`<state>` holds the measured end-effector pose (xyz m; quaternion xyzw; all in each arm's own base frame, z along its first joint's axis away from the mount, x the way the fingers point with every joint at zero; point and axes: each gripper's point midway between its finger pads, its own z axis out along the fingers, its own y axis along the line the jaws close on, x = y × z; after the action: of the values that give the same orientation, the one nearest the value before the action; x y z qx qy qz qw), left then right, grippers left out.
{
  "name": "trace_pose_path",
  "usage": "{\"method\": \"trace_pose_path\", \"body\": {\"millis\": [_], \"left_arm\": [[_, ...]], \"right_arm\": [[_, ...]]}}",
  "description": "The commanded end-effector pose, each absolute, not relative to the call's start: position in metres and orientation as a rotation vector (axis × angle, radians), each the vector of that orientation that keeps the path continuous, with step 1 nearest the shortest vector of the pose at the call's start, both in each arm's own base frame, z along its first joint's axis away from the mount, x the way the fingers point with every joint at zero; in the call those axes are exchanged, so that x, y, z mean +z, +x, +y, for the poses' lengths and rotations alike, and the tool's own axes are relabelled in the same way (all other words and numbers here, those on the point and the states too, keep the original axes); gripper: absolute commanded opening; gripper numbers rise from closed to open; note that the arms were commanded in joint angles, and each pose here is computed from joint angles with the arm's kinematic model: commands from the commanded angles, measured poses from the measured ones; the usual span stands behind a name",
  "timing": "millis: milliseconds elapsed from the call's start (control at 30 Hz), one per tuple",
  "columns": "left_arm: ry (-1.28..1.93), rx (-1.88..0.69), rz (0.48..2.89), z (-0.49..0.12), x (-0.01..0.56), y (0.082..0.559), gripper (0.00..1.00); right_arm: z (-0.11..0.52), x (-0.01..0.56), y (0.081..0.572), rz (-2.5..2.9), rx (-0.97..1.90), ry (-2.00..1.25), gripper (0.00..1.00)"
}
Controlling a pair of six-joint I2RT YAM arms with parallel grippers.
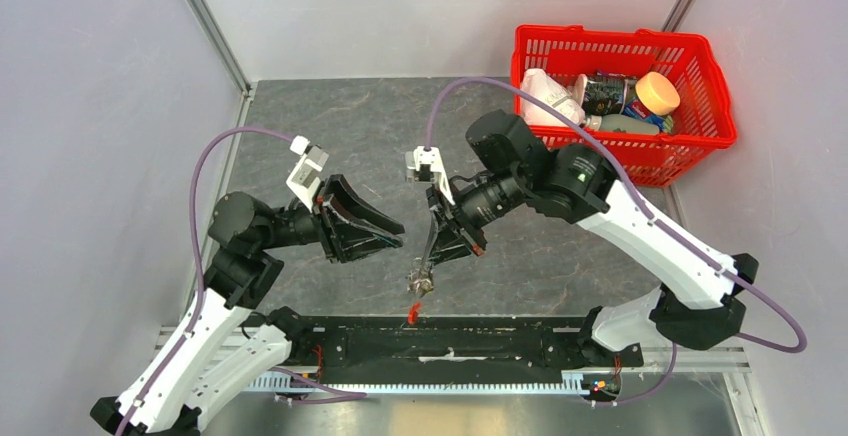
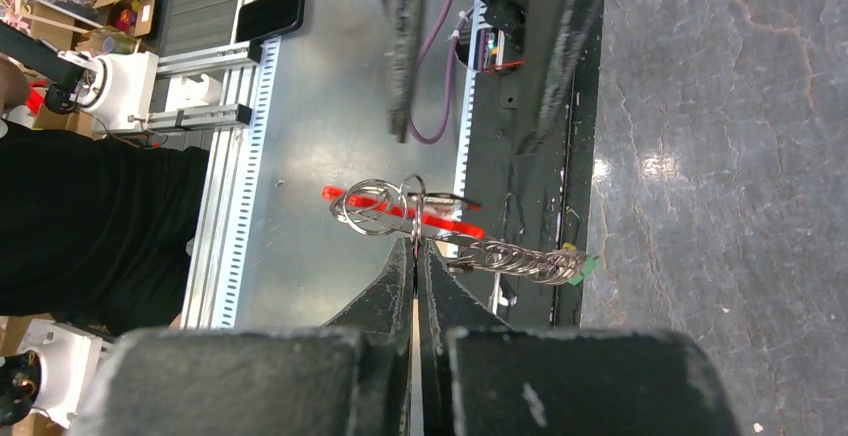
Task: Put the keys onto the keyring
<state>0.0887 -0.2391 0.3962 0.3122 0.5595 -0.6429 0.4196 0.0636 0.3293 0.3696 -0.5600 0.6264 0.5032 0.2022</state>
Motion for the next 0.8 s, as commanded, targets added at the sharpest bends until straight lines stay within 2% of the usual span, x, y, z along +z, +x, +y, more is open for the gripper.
{"method": "trace_pose_path", "body": {"millis": [0, 767], "left_arm": [[0.828, -1.662, 1.425, -0.239, 0.391, 0.078, 0.42], [0.933, -1.744, 1.556, -0.242, 0.361, 0.067, 0.42]], "right_arm": [[0.332, 0.378, 0.056, 1.739, 1.474, -1.575, 0.0], [0.351, 0.38, 0.068, 1.753, 1.473, -1.562, 0.0]]}}
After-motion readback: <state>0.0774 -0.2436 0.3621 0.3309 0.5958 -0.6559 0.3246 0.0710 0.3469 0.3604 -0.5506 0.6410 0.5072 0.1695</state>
